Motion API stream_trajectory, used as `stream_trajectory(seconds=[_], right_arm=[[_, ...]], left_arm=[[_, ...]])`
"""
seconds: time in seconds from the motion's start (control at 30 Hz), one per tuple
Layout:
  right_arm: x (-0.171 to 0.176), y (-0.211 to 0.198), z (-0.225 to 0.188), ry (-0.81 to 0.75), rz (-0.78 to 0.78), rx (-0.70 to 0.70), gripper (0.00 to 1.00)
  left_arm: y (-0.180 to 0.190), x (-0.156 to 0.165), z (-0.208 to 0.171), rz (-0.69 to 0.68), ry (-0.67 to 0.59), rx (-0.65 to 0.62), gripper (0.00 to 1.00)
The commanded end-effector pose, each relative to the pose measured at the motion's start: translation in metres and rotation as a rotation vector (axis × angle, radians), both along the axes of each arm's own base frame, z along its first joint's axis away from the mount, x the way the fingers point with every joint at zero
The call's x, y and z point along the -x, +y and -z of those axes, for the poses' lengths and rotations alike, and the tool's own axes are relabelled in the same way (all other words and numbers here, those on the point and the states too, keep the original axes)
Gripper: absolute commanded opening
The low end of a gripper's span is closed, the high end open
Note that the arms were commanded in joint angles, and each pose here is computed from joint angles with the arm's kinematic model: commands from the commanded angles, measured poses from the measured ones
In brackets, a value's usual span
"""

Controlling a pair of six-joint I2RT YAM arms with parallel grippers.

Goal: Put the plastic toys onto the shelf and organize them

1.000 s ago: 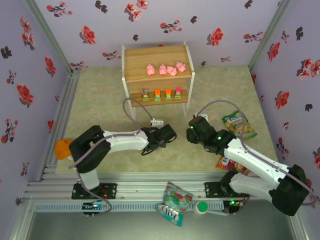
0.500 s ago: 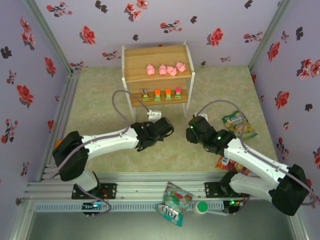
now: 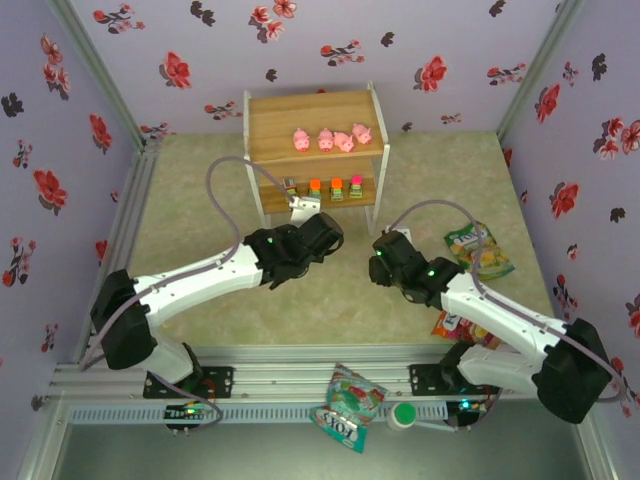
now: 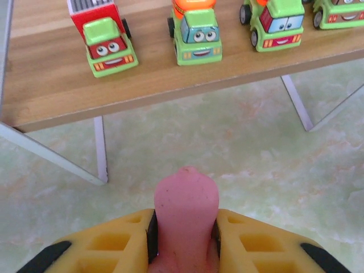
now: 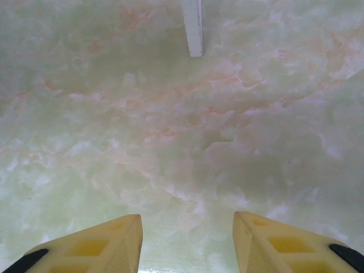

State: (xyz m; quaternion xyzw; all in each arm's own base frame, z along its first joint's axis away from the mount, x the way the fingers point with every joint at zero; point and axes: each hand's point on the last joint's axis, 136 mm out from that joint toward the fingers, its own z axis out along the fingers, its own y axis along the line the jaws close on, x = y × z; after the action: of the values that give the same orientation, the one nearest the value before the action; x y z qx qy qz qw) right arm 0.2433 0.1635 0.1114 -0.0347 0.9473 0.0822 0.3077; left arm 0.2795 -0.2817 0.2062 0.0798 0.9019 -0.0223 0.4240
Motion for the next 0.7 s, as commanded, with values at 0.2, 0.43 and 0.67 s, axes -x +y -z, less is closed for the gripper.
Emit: stream_trajectory(seconds=[0.2,0.43,0.67], right_arm=[[-0.004,0.008,0.042,0.044,-0.064,0.002,0.47],[-0.006,0.014,0.047,0.020,-0.097,-0.021,0.47],[-0.008,0.015,0.051,-0.003,-0.098,-0.029,0.48]], left_arm=[[0.023,-0.009,-0.064,-0.014,-0.087,-0.007,0.32],[0.038,-0.014,-0.099,-0.023,-0.124,0.011,0.32],[0.045,-0.020,-0.131,-0.018,-0.163,0.014,0.32]])
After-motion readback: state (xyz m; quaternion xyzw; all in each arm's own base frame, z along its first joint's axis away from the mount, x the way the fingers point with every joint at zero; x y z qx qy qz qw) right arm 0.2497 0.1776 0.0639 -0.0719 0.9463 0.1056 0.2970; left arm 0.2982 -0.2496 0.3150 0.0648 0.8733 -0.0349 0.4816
